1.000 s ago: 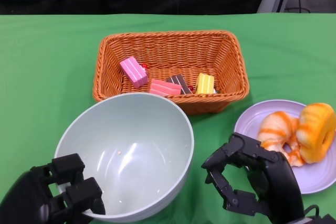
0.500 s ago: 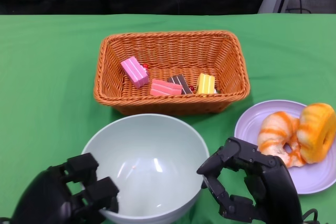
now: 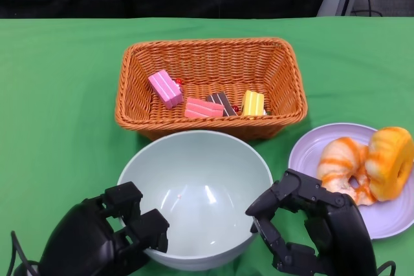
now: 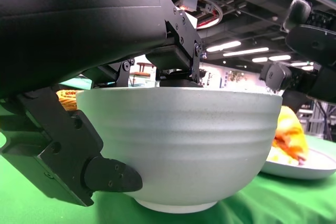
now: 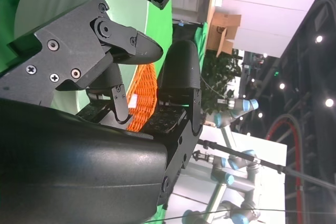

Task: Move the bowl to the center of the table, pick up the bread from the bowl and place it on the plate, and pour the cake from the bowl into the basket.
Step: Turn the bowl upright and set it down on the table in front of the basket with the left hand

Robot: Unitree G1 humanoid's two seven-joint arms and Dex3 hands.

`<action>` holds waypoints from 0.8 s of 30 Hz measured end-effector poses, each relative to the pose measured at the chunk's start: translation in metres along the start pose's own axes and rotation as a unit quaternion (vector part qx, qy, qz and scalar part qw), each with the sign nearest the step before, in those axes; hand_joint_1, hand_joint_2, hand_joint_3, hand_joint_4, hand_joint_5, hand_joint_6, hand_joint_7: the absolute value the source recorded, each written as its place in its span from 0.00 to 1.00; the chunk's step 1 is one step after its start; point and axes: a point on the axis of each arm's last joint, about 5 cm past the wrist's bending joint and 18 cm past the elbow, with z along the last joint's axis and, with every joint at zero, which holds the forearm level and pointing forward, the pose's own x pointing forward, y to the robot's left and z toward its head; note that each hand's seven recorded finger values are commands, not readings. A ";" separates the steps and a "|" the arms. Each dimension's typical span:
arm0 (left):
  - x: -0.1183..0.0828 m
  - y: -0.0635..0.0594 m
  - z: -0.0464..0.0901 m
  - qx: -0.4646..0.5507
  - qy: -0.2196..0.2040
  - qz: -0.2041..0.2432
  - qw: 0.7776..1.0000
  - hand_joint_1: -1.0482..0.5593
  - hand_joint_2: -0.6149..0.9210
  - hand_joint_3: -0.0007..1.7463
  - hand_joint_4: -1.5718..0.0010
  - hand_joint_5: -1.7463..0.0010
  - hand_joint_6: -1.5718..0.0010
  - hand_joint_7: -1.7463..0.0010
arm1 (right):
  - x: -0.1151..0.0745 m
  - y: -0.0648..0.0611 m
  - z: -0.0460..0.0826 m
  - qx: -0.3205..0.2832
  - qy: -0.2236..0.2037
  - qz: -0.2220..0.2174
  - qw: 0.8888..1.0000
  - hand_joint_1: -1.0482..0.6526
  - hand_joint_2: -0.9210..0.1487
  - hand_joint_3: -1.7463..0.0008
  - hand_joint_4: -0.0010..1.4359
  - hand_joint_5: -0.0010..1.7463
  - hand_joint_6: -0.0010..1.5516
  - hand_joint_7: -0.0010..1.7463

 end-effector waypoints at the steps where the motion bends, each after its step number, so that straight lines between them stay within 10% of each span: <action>1: 0.000 -0.001 0.000 0.006 0.000 -0.006 1.000 0.62 0.86 0.13 0.59 0.00 0.58 0.09 | 0.000 -0.001 0.000 -0.002 0.000 0.002 1.000 0.50 0.39 0.44 0.55 0.80 0.50 0.68; 9: -0.003 -0.010 -0.005 0.035 0.008 -0.038 0.999 0.59 0.90 0.04 0.61 0.00 0.53 0.21 | -0.002 -0.003 0.002 0.002 0.000 -0.004 1.000 0.51 0.42 0.42 0.56 0.80 0.51 0.68; 15: -0.007 -0.016 -0.005 0.039 0.016 -0.067 0.997 0.56 0.91 0.00 0.61 0.05 0.40 0.51 | -0.006 -0.003 0.001 0.007 0.005 -0.008 1.000 0.51 0.42 0.42 0.56 0.81 0.51 0.69; 20: -0.011 -0.021 -0.004 0.047 0.030 -0.079 0.995 0.56 0.92 0.00 0.61 0.04 0.44 0.45 | -0.006 -0.003 0.003 0.008 0.004 -0.012 1.000 0.52 0.43 0.41 0.57 0.81 0.51 0.68; 24: -0.010 -0.022 -0.005 0.054 0.044 -0.088 0.994 0.53 0.92 0.00 0.55 0.25 0.35 0.73 | -0.006 -0.003 0.003 0.008 0.004 -0.011 1.000 0.51 0.43 0.41 0.57 0.80 0.51 0.68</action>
